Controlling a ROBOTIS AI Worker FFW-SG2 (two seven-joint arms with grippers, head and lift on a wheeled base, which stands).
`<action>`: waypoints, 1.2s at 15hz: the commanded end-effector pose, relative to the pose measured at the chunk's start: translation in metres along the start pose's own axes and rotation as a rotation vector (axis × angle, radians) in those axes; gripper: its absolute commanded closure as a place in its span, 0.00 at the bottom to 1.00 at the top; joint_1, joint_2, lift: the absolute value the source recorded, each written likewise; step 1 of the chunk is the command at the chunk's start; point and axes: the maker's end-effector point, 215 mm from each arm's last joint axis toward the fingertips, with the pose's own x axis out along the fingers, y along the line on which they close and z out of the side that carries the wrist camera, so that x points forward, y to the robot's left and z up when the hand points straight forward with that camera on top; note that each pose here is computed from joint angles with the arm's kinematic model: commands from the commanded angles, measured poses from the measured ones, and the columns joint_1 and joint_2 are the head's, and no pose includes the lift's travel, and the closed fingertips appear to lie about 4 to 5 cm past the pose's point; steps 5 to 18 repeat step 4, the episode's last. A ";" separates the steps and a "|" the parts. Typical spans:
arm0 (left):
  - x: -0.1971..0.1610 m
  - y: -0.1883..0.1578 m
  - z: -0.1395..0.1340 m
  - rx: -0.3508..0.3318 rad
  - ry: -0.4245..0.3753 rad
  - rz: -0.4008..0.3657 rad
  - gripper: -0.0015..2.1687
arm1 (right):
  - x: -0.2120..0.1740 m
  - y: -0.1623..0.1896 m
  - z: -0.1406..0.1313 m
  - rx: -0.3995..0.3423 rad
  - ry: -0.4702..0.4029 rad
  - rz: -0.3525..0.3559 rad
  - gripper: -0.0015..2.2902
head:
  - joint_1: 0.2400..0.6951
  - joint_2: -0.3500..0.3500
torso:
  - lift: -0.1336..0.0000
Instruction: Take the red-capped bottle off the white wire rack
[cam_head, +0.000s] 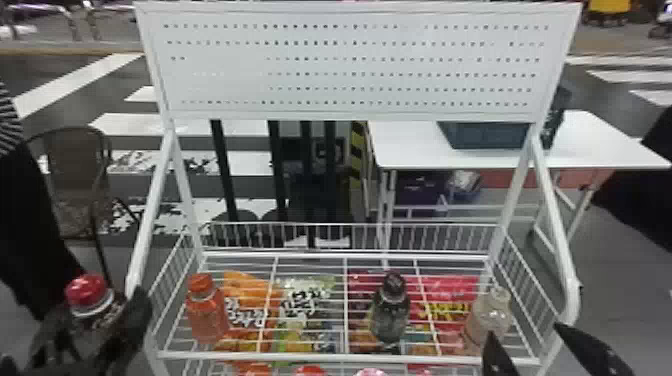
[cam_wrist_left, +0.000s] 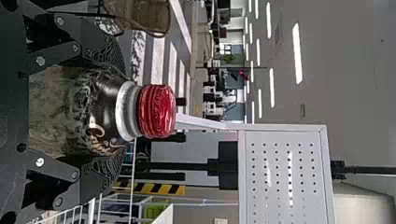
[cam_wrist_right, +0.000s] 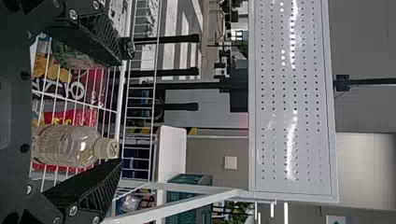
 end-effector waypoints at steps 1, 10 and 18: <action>0.000 0.000 0.001 0.000 -0.003 -0.001 0.67 | -0.001 0.000 0.001 0.001 -0.002 0.000 0.07 | 0.57 0.50 | 1.00; 0.000 0.000 0.003 0.001 -0.003 -0.001 0.67 | -0.002 0.000 0.001 0.000 -0.002 0.000 0.07 | 0.57 0.50 | 1.00; 0.000 0.000 0.003 0.001 -0.003 -0.001 0.67 | -0.002 0.000 0.001 0.000 -0.002 0.000 0.07 | 0.57 0.50 | 1.00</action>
